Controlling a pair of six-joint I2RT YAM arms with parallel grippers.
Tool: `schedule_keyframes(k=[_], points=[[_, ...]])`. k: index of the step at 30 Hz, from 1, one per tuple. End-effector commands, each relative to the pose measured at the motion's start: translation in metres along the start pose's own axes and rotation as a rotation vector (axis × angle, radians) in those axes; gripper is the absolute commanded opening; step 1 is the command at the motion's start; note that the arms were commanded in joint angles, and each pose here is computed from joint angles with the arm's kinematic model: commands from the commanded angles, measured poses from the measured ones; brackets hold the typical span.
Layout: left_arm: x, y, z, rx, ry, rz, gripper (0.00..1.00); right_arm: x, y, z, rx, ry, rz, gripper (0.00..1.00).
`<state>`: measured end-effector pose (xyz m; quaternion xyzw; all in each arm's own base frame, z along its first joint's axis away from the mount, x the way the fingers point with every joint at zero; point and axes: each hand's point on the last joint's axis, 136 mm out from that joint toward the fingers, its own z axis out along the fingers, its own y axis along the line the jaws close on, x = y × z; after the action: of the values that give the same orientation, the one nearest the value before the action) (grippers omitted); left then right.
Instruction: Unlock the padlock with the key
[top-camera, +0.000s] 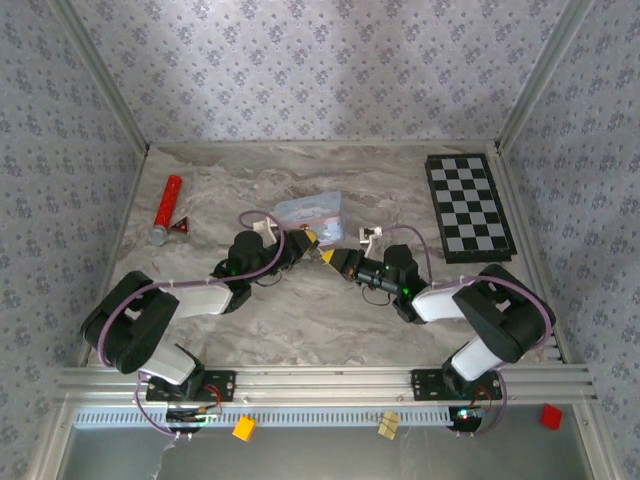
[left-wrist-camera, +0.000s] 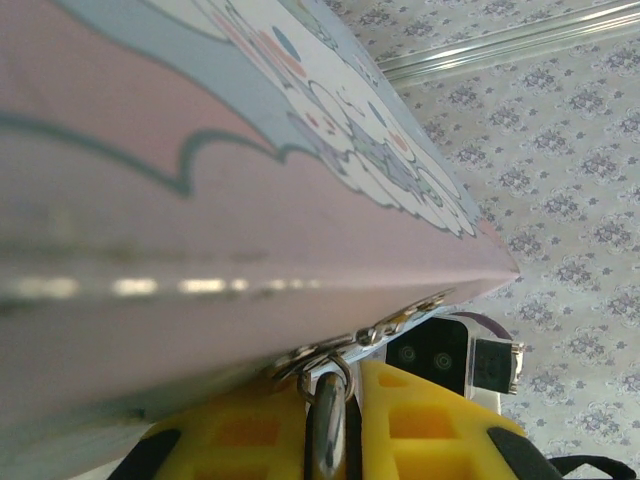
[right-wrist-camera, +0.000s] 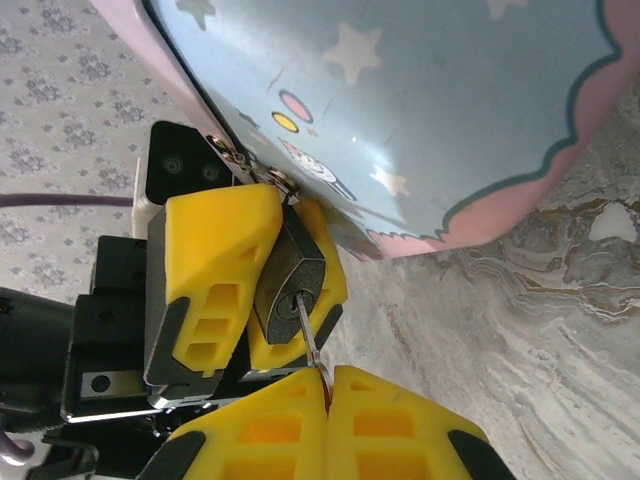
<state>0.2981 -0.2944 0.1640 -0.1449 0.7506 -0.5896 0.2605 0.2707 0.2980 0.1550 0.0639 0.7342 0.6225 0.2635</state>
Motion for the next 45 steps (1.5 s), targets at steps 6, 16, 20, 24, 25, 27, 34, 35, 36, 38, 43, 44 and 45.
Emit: schedule_keyframes(k=[6,16,20,24,25,27,34,35,36,38,43,44,45], points=[[0.088,-0.034,-0.003,0.165,0.411,0.095,0.0,-0.039,0.066,0.001,-0.237,-0.134,-0.043,0.0],[0.104,-0.031,-0.007,0.17,0.497,0.153,0.0,-0.049,0.051,0.0,-0.21,-0.137,0.071,0.0],[0.107,-0.034,-0.008,0.18,0.517,0.167,0.0,-0.052,0.051,0.0,-0.214,-0.137,0.087,0.0],[0.111,-0.034,-0.01,0.189,0.544,0.175,0.0,-0.057,0.055,-0.004,-0.225,-0.143,0.092,0.0],[0.113,-0.034,-0.01,0.191,0.551,0.178,0.0,-0.058,0.055,-0.005,-0.225,-0.145,0.092,0.0],[0.113,-0.035,-0.011,0.198,0.559,0.183,0.0,-0.061,0.053,-0.008,-0.222,-0.151,0.089,0.0],[0.115,-0.035,-0.013,0.204,0.585,0.184,0.0,-0.066,0.046,-0.014,-0.202,-0.164,0.071,0.0],[0.114,-0.035,-0.013,0.202,0.581,0.184,0.0,-0.064,0.047,-0.012,-0.203,-0.159,0.068,0.0],[0.114,-0.035,-0.012,0.199,0.579,0.183,0.0,-0.063,0.049,-0.01,-0.205,-0.154,0.063,0.0],[0.112,-0.038,-0.01,0.203,0.567,0.181,0.0,-0.056,0.053,-0.003,-0.21,-0.134,0.054,0.0],[0.096,-0.044,-0.004,0.193,0.474,0.178,0.0,-0.032,0.06,0.012,-0.211,-0.081,0.025,0.0],[0.093,-0.047,-0.003,0.193,0.453,0.178,0.0,-0.028,0.059,0.014,-0.206,-0.071,0.022,0.0],[0.09,-0.049,-0.002,0.196,0.434,0.181,0.0,-0.023,0.059,0.016,-0.202,-0.061,0.018,0.0]])
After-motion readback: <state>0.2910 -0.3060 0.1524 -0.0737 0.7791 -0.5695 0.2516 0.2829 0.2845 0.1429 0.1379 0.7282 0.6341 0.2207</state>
